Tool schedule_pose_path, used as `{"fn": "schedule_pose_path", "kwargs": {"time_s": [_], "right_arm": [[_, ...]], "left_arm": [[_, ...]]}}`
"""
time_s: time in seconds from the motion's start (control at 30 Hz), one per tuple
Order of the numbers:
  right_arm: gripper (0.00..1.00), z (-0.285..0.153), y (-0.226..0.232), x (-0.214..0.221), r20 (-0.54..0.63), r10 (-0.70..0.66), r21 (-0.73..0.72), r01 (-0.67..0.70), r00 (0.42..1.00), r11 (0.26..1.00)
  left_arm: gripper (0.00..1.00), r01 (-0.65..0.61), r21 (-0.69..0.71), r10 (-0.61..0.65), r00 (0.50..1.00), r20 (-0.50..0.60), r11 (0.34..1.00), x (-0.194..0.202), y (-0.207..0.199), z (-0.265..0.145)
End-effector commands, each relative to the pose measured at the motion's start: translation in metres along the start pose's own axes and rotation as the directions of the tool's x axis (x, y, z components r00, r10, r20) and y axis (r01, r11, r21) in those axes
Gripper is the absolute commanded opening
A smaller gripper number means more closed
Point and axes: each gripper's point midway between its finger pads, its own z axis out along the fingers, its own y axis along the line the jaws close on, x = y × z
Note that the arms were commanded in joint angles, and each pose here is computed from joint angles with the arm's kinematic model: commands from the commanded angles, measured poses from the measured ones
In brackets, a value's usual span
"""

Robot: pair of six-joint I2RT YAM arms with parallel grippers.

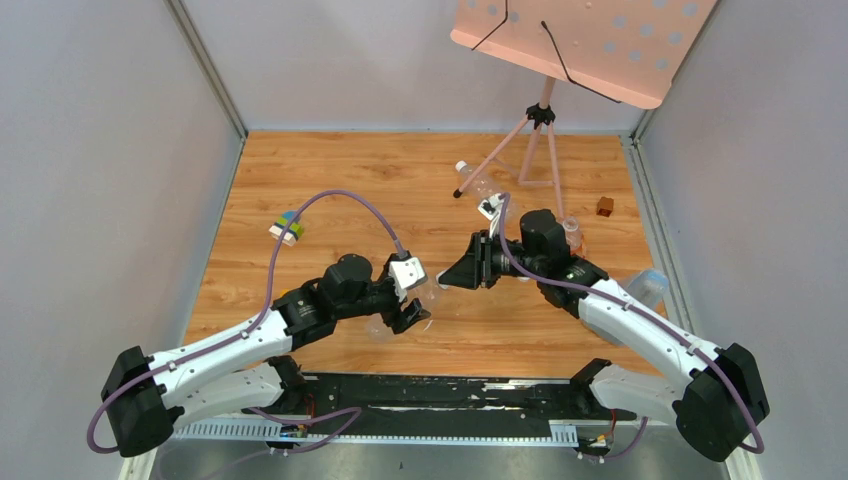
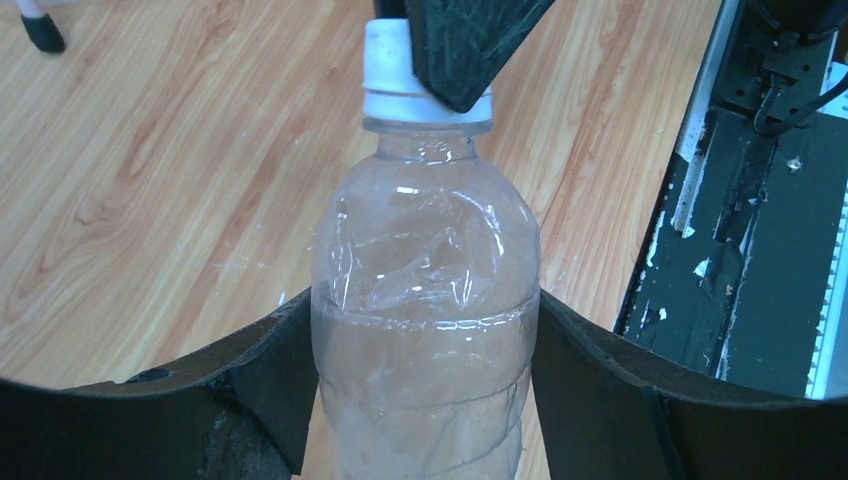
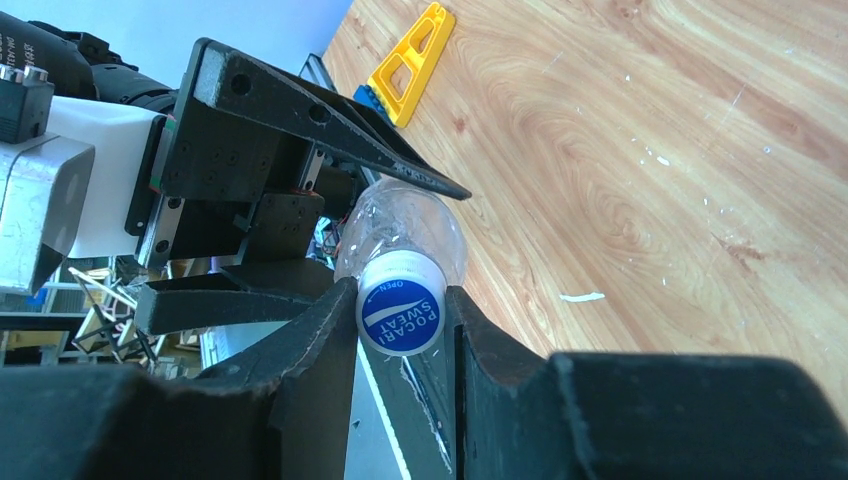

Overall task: Unscrew the bottle caps
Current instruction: Unscrew the bottle cap from the plastic bottle.

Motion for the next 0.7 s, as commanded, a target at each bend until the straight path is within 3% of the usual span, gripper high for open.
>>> {"fn": "schedule_pose_path", "kwargs": {"time_s": [0.0,0.13,0.23,0.37,0.47,0.57,0.67], "right_arm": [[0.00,-0.006,0.006,-0.008,0.040,0.003,-0.027,-0.002,0.999,1.000],[0.00,-0.008,0.007,-0.009,0.049,-0.004,-0.022,0.005,0.999,1.000],[0.00,-0.008,0.006,-0.008,0.040,-0.004,-0.015,0.005,0.999,1.000],[0.00,-0.008,0.008,-0.003,0.010,-0.020,-0.034,0.020,1.000,0.999],[0.00,-0.012,0.013,-0.001,0.012,-0.117,-0.069,0.118,0.993,0.991],[0.00,-0.020,0.020,-0.003,0.111,-0.334,-0.114,0.346,0.936,0.931],[0.00,-0.030,0.027,0.003,0.233,-0.553,-0.136,0.590,0.800,0.796]], "left_arm": [[0.78,0.047,-0.049,-0.048,0.998,-0.033,0.998,0.012,0.007,-0.003],[0.80,0.046,-0.055,-0.049,0.997,-0.055,0.997,0.016,0.008,-0.002],[0.75,0.044,-0.038,-0.046,0.997,-0.056,0.998,0.016,0.006,-0.001],[0.51,0.037,-0.023,-0.038,0.998,-0.044,0.999,0.013,0.004,0.001],[0.25,0.032,-0.032,-0.033,0.999,-0.031,0.999,0.009,0.006,-0.001],[0.13,0.024,-0.012,-0.024,1.000,-0.015,1.000,0.006,0.002,-0.003],[0.08,0.019,0.047,-0.020,1.000,0.015,0.999,0.000,-0.009,-0.004]]}}
